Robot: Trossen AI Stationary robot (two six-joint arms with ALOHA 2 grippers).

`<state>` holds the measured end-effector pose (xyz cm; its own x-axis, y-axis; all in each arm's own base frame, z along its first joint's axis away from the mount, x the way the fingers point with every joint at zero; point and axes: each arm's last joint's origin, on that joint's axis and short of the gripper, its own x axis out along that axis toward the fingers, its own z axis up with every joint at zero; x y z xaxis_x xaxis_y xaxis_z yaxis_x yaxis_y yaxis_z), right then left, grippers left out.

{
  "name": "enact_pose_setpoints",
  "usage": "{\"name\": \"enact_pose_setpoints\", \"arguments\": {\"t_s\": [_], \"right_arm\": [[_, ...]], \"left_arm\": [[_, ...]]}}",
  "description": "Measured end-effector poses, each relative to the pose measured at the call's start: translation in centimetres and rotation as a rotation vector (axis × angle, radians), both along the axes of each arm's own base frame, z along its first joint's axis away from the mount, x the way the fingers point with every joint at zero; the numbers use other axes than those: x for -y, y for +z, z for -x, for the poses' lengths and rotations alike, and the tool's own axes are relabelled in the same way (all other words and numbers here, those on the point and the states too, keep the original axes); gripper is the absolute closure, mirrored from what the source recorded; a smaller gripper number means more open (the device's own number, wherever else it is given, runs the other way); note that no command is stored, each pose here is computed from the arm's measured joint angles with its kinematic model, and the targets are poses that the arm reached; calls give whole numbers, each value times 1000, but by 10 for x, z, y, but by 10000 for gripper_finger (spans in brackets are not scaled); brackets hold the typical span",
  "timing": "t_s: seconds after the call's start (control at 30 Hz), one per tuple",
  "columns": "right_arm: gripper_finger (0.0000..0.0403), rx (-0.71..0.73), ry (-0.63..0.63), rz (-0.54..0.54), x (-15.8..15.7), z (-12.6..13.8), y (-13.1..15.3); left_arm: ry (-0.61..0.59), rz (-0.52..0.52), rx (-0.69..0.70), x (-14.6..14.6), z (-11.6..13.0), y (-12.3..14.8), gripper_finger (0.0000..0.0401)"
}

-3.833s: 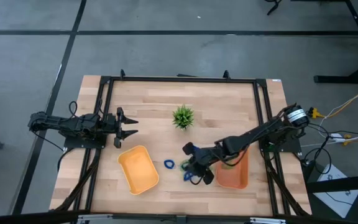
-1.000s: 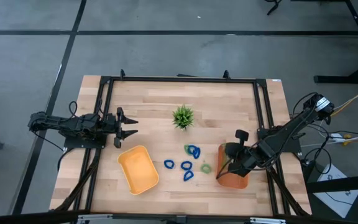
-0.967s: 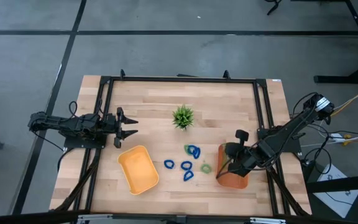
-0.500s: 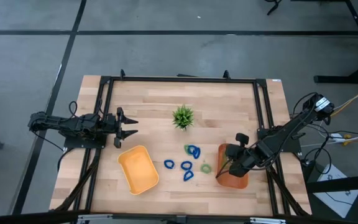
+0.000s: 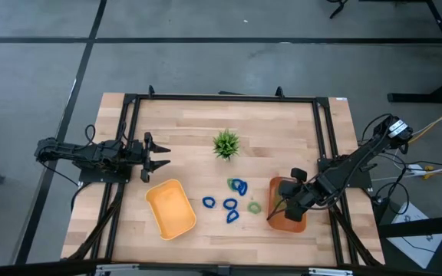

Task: Sort spring keychains
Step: Put the green spring keychain into the orange bin

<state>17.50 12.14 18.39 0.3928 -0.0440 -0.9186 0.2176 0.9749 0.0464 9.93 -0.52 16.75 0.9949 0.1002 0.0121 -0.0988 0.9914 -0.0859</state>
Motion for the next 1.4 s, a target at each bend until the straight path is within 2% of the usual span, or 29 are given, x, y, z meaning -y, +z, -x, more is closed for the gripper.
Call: {"name": "enact_pose_setpoints", "arguments": {"t_s": [0.2,0.4,0.53,0.83,1.03,1.4], "right_arm": [[393,-4,0,-17,0,0,-1],[393,-27,35,-109,-3,2,-10],[391,-19,47,-111,-3,1,-10],[352,-18,57,-105,-3,1,-10],[333,23,39,-47,-1,0,-10],[288,30,55,-41,-2,-1,-10]], "left_arm": [[0,0,0,0,0,0,205],[0,0,0,0,0,0,205],[0,0,0,0,0,0,205],[0,0,0,0,0,0,205],[0,0,0,0,0,0,205],[0,0,0,0,0,0,205]]}}
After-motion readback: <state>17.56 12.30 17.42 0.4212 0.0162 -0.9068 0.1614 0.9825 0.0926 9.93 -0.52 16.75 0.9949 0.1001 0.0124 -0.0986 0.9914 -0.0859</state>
